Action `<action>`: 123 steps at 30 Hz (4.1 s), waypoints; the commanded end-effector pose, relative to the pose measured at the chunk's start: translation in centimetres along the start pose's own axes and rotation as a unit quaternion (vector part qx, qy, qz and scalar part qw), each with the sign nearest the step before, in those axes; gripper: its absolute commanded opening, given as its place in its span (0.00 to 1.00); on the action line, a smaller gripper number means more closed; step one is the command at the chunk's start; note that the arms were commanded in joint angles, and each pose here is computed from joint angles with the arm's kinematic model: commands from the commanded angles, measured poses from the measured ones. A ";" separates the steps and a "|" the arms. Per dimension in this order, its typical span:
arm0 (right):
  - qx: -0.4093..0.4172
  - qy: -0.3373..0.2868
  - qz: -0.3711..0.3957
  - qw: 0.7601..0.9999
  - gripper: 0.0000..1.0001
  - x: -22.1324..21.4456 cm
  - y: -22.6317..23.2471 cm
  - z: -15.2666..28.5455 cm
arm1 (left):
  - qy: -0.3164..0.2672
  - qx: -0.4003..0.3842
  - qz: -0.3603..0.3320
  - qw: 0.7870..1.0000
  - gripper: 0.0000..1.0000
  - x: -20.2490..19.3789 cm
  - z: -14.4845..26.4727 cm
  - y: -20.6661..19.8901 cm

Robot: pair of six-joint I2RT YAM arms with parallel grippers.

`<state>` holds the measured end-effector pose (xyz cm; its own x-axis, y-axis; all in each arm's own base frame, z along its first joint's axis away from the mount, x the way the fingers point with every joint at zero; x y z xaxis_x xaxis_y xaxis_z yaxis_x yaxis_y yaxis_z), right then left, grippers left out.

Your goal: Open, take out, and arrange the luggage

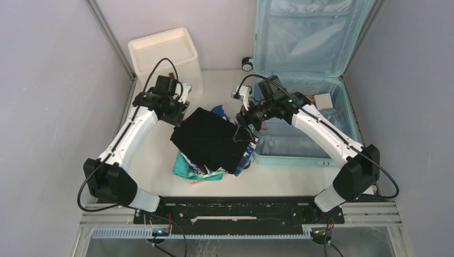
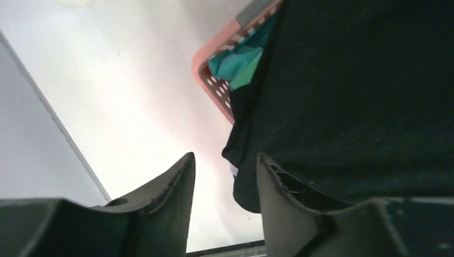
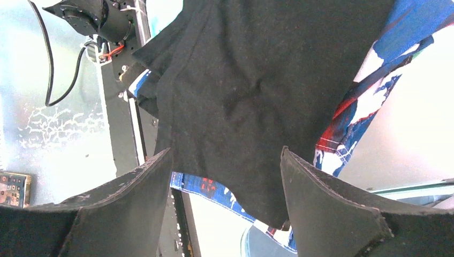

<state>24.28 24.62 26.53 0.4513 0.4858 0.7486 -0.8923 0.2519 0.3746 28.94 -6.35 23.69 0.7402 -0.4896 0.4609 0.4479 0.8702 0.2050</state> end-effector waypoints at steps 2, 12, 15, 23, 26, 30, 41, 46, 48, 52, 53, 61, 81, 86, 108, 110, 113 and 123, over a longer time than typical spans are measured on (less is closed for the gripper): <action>-0.006 -0.040 0.048 0.998 0.81 1.6 0.9 3.3 | -0.182 0.053 0.123 0.974 0.69 4.5 6.1 2.0; -0.027 -0.078 0.028 0.996 0.81 1.4 -1.4 6.8 | -0.385 -0.037 0.347 0.854 1.00 5.3 7.1 6.9; -0.033 -0.089 0.014 0.995 0.82 1.2 -2.3 7.5 | -0.404 -0.033 0.360 0.841 0.97 6.5 5.5 8.3; -0.045 -0.108 -0.019 0.993 0.81 0.6 -4.3 8.8 | -0.427 -0.015 0.333 0.841 0.79 9.2 -0.3 11.0; -0.048 -0.110 -0.026 0.992 0.81 0.5 -4.8 9.0 | -0.407 0.006 0.344 0.846 0.78 9.5 -2.7 12.1; -0.050 -0.110 -0.032 0.992 0.81 0.4 -5.4 9.0 | -0.394 0.007 0.358 0.846 0.71 10.5 -4.7 12.8; -0.050 -0.112 -0.046 0.991 0.81 0.8 -6.7 9.2 | -0.361 0.080 0.394 0.841 0.69 13.8 -7.0 12.9; -0.051 -0.116 -0.050 0.991 0.81 0.7 -7.1 9.5 | -0.329 0.105 0.419 0.840 0.67 14.8 -7.9 13.1; -0.052 -0.118 -0.053 0.990 0.81 0.6 -7.2 9.6 | -0.327 0.113 0.428 0.835 0.62 15.2 -8.0 13.3; -0.051 -0.119 -0.056 0.990 0.81 0.5 -7.4 9.7 | -0.318 0.122 0.431 0.836 0.52 15.9 -8.2 13.2; -0.050 -0.119 -0.056 0.990 0.81 0.5 -7.4 9.7 | -0.316 0.124 0.434 0.835 0.48 16.0 -8.1 13.2; -0.044 -0.120 -0.062 0.990 0.80 0.4 -7.5 9.6 | -0.300 0.152 0.441 0.832 0.46 16.0 -8.1 13.8; -0.052 -0.120 -0.061 0.990 0.80 0.0 -7.4 9.8 | -0.285 0.151 0.404 0.856 0.00 15.7 -7.2 13.1; -0.061 -0.125 -0.061 0.988 0.80 0.0 -7.8 10.4 | -0.284 0.137 0.372 0.873 0.00 14.3 -5.9 11.3; -0.211 -0.073 -0.031 0.974 0.81 -2.1 -14.8 14.7 | -0.310 0.077 0.382 0.867 0.65 8.1 -1.1 4.5; -0.243 -0.044 -0.016 0.969 0.81 -2.7 -16.3 15.2 | -0.318 0.073 0.378 0.866 0.70 8.2 -0.1 4.5; -0.270 0.007 0.021 0.962 0.81 -3.8 -18.7 15.4 | -0.333 0.067 0.365 0.867 0.74 7.8 1.5 4.3; -0.318 0.124 0.118 0.932 0.80 -5.0 -26.7 13.2 | -0.374 0.055 0.333 0.864 0.75 3.2 6.0 2.5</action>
<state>42.51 4.48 19.75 0.4269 0.6290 0.6497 -0.8015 0.5959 -0.0502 31.97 -5.64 31.24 0.2783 0.2808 0.9185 -0.0782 0.9598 -0.2697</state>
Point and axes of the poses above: each gripper's point midway between its finger pads, its own z axis back along the fingers, its own y axis along the line the jaws close on, x = y × z, the point moved 6 cm from there along z, back along the fingers, and after that the axes turned 3 degrees about -z, right-handed, at the moved point
